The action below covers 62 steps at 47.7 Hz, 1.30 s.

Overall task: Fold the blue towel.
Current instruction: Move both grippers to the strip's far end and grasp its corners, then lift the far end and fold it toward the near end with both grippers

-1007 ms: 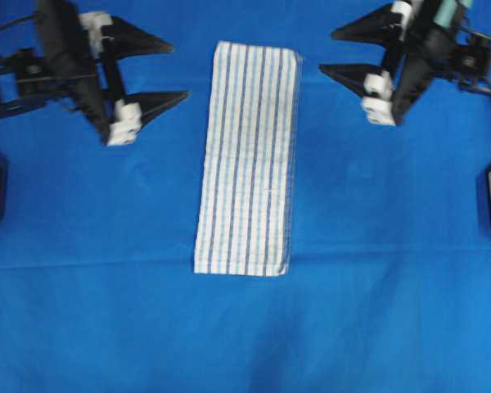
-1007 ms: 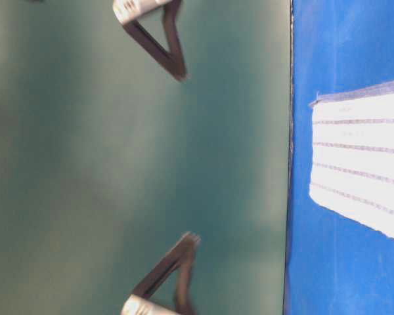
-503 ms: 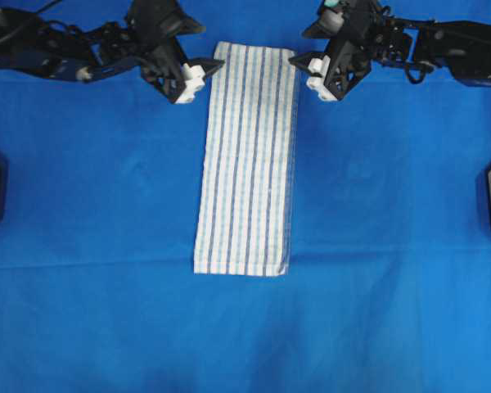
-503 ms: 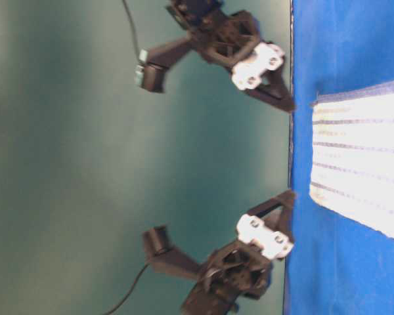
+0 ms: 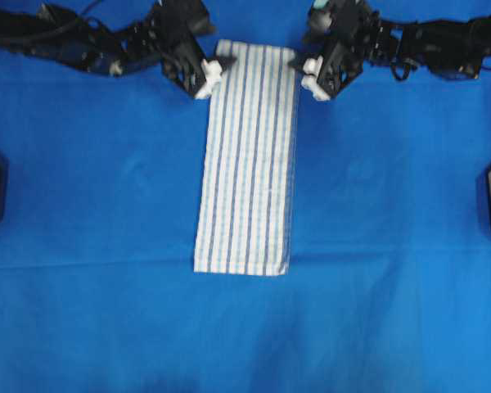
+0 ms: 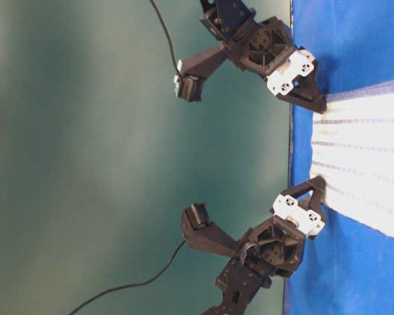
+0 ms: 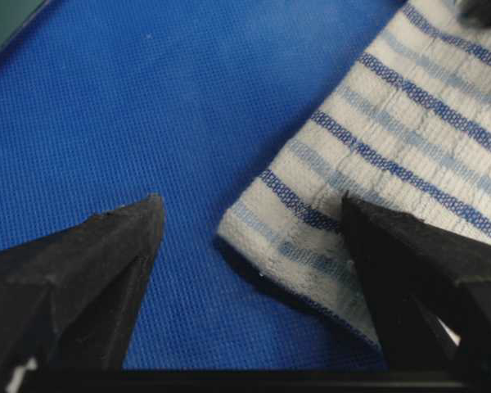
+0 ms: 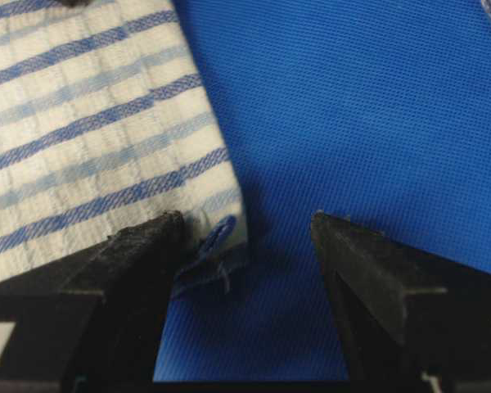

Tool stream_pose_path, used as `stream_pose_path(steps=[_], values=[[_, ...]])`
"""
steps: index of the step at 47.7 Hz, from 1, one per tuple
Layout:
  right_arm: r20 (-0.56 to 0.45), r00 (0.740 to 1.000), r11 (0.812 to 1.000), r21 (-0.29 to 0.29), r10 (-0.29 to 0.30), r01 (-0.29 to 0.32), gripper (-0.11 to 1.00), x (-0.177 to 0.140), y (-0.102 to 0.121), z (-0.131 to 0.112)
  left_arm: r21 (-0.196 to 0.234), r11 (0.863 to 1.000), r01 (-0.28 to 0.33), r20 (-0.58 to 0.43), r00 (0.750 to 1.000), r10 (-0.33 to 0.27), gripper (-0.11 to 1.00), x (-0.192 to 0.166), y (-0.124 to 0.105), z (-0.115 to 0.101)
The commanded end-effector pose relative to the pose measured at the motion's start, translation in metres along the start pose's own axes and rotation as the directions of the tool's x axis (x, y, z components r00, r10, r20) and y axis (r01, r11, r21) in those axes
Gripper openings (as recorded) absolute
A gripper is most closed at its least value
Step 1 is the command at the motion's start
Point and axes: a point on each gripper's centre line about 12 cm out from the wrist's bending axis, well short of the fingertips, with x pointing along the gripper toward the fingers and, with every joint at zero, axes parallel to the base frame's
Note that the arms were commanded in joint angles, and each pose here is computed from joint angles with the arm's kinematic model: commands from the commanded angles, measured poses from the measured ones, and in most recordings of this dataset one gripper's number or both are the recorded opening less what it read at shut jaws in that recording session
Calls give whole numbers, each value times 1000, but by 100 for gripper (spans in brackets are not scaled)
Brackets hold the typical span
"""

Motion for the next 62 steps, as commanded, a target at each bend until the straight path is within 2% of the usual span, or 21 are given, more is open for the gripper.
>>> stream_pose_path(steps=[1, 4, 7, 14, 15, 19, 31, 39, 48, 62], values=[[35, 999, 1000, -6, -4, 5, 63, 0, -2, 14, 3, 1000, -1, 11, 1000, 1, 82, 0, 1, 5], [24, 1000, 1000, -9, -5, 5, 59, 1, -2, 12, 7, 1000, -1, 2, 1000, 1, 74, -1, 1, 3], [11, 1000, 1000, -17, -4, 5, 50, 1, 0, 11, 14, 1000, 1, -6, 1000, -1, 60, -2, 0, 1], [-13, 1000, 998, -57, 12, -13, 9, 1, 9, 6, 58, 998, 12, -18, 1000, -11, 23, -4, -5, -3], [-16, 1000, 998, -62, 14, -15, 6, 1, 10, 6, 66, 998, 14, -20, 1000, -13, 18, -4, -6, -3], [-16, 1000, 998, -63, 17, -18, 6, 1, 11, 6, 83, 996, 19, -15, 1000, -17, 3, -3, -9, -2], [-5, 1000, 998, -56, 3, -4, 6, 2, 6, 13, 90, 996, 13, 3, 1000, -14, 3, -7, -7, 7], [34, 999, 999, -39, -27, 28, 6, 0, -9, 30, 77, 997, -21, 45, 999, 18, 3, -14, 10, 24], [72, 996, 998, -39, -44, 47, 6, -1, -18, 46, 57, 997, -54, 48, 998, 51, 3, -14, 28, 33], [87, 995, 998, -45, -45, 49, 6, -4, -19, 51, 58, 997, -51, 62, 997, 48, 3, -20, 26, 42]])
